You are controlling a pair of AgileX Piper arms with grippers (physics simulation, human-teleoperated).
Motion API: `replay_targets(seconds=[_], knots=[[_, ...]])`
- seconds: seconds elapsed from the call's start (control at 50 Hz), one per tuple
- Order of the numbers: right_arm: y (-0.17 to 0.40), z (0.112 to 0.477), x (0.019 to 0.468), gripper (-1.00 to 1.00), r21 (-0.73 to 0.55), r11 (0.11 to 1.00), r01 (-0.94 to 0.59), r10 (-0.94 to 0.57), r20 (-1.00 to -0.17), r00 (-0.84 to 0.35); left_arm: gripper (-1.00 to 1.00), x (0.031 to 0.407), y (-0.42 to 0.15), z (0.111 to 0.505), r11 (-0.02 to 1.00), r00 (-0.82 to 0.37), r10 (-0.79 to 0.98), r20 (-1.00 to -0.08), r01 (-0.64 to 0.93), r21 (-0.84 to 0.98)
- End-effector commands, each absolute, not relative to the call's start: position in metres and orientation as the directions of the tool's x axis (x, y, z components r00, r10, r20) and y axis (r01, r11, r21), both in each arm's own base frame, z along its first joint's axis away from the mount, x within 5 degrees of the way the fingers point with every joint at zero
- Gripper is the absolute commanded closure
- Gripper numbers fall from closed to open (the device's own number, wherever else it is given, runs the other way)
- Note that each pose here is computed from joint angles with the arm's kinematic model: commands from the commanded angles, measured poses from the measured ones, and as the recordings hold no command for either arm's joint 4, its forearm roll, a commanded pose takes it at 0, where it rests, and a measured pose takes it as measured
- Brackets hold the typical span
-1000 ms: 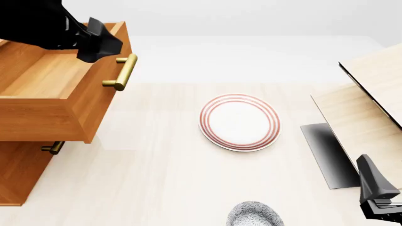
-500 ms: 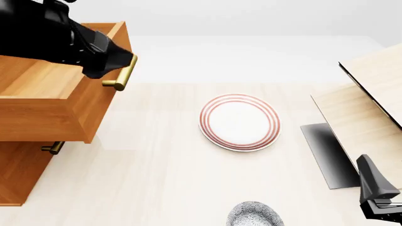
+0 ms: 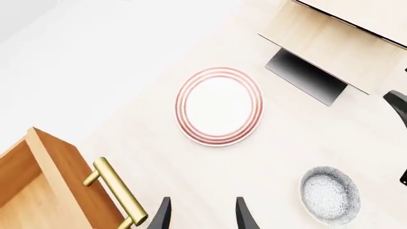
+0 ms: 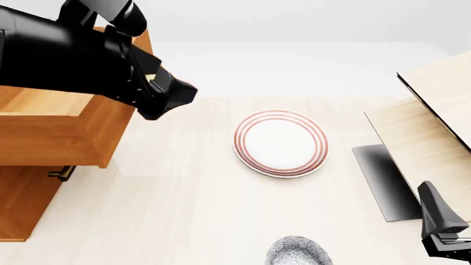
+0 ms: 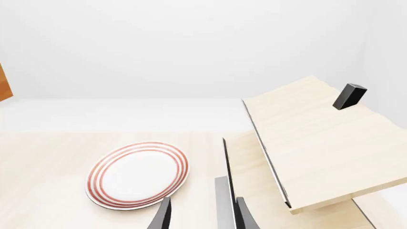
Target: Open the top drawer of the cabinet and put the bowl in it.
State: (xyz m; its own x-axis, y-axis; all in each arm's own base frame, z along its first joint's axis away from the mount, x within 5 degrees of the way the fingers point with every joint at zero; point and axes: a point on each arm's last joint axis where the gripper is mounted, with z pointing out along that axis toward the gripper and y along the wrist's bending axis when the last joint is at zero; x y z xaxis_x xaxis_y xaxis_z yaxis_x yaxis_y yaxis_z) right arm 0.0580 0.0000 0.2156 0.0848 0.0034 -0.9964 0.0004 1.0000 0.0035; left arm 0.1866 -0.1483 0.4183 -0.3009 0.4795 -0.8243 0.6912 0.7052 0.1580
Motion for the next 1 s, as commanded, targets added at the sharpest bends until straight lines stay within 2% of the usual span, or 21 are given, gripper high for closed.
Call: replay_targets(seconds=[0.02, 0.34, 0.5, 1.0], knots=[[0.000, 0.215, 0.058, -1.00, 0.003, 1.000, 0.000, 0.003, -0.996, 0.085, -1.00, 0.182, -0.160, 0.401, 0.666, -0.285, 0.504, -0.815, 0.729, 0.157], [0.000, 0.215, 0.058, -1.00, 0.003, 1.000, 0.000, 0.003, -0.996, 0.085, -1.00, 0.175, -0.180, 0.368, 0.640, -0.318, 0.502, -0.804, 0.762, 0.098], [0.000, 0.215, 0.058, -1.00, 0.003, 1.000, 0.000, 0.003, -0.996, 0.085, -1.00, 0.175, -0.184, 0.354, 0.672, -0.373, 0.450, -0.812, 0.739, 0.032], [0.000, 0.215, 0.058, -1.00, 0.003, 1.000, 0.000, 0.003, -0.996, 0.085, -1.00, 0.172, -0.210, 0.300, 0.656, -0.419, 0.433, -0.798, 0.754, -0.039]])
